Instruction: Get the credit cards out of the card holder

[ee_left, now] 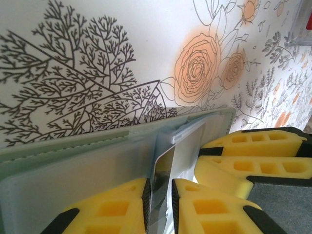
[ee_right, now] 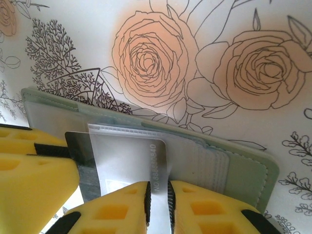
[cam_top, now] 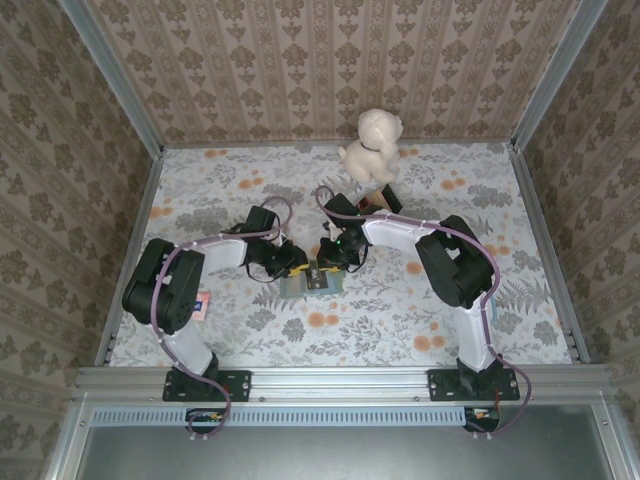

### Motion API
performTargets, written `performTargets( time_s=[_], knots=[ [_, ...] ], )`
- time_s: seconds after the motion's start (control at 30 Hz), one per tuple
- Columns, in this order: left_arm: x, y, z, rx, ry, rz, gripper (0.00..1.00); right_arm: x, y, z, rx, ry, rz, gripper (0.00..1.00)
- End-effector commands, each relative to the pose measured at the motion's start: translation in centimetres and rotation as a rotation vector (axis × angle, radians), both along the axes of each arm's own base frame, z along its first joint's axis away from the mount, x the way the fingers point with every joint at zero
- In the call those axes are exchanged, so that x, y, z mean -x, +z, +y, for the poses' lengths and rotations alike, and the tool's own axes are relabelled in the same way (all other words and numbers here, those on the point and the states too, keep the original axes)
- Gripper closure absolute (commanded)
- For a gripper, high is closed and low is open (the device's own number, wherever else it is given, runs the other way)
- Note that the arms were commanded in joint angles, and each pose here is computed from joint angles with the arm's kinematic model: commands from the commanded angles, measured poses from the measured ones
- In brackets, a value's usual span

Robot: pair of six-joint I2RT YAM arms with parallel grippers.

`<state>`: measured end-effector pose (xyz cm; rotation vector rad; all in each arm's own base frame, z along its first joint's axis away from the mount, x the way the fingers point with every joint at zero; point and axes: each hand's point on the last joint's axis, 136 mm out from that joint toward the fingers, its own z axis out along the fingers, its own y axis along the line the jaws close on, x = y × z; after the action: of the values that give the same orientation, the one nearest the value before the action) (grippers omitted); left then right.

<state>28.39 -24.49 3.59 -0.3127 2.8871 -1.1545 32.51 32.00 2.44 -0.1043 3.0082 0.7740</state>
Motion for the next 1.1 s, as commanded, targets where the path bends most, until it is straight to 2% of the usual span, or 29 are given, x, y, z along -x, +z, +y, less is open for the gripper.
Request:
performTargets(
  time_s=[0.0,0.17,0.37,0.53,0.6,0.87,1.0,1.07],
  knots=[
    [-0.3,0.4,-0.5,0.009,-0.044,-0.032,0.79,1.2,-1.5,-0.2,0.024,0.017,0.055,0.78],
    [-0.2,-0.2,-0.6,0.016,-0.048,-0.027,0.80,1.4,-1.6,-0.2,0.021,0.020,0.061,0.79],
    [0.1,-0.2,-1.0,0.043,-0.057,-0.014,0.88,1.6,-1.6,-0.1,0.015,0.023,0.070,0.81],
    [0.6,0.1,-0.5,0.019,-0.064,-0.014,0.96,1.2,-1.7,-0.5,0.036,0.011,0.053,0.80],
    [0.5,0.2,0.4,-0.031,-0.058,-0.028,0.97,1.4,-1.9,-1.0,0.062,0.005,0.064,0.80],
    [1.6,3.4,4.5,-0.194,-0.086,-0.103,1.00,0.6,-1.2,-1.8,0.073,-0.020,0.046,0.78],
    [1.7,5.8,6.1,-0.238,-0.074,-0.167,1.00,-0.1,1.4,-0.9,-0.015,-0.012,0.012,0.73],
    [1.6,7.5,6.4,-0.224,-0.057,-0.212,1.00,-1.0,3.9,-0.1,-0.100,-0.013,-0.044,0.65]
  ],
)
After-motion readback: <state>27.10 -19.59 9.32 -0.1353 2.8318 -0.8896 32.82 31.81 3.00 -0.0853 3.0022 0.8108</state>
